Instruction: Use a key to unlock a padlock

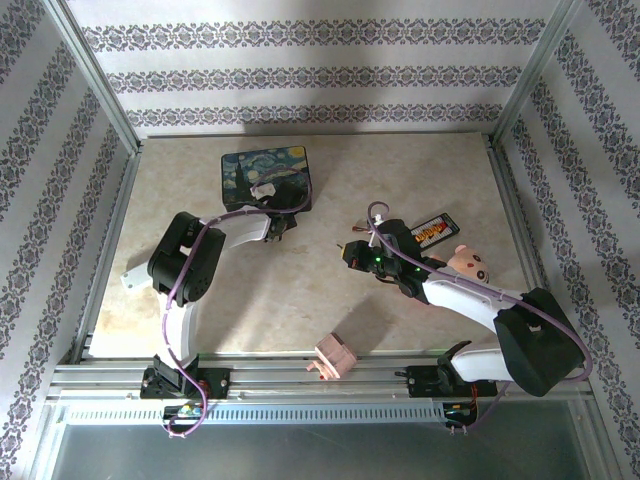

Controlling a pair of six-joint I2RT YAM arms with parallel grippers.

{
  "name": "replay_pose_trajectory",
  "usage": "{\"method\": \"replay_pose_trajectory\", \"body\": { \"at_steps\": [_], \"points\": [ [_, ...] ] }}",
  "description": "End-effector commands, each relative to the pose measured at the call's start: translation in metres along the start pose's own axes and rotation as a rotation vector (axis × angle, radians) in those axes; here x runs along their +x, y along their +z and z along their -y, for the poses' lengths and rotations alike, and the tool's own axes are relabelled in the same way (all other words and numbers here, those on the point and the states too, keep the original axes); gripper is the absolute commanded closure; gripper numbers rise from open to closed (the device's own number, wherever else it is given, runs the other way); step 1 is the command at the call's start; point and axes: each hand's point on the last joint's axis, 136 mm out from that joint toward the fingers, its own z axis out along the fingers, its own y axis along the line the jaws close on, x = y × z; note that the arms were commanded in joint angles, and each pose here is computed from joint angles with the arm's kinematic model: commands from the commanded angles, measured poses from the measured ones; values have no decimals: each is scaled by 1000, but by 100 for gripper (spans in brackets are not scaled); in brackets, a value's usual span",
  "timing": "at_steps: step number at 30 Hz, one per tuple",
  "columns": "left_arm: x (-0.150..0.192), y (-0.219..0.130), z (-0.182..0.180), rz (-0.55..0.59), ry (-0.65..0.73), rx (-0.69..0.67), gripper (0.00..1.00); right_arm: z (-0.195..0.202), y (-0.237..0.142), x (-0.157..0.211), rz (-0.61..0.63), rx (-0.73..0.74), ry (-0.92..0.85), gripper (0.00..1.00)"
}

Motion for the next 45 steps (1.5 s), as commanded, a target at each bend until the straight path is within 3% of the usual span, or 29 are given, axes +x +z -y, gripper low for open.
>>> {"method": "replay_pose_trajectory", "body": {
  "at_steps": [1,7,18,35,45],
  "points": [
    [-6,-19,15,-8,-25,93,82,-1,-3,-5,18,-12,9,100],
    [22,-36,34,-127,-88,188,85,8,-3,0,24,2,14,100],
    [55,-71,74,-248,-212,368,85,14,-7,5,92,-29,-75,100],
    [89,-88,87,-353,-331,430,87,-3,23,19,125,-41,-250,100],
    [99,-87,94,-388,-372,455,87,-3,39,23,125,-27,-261,100]
  ]
}}
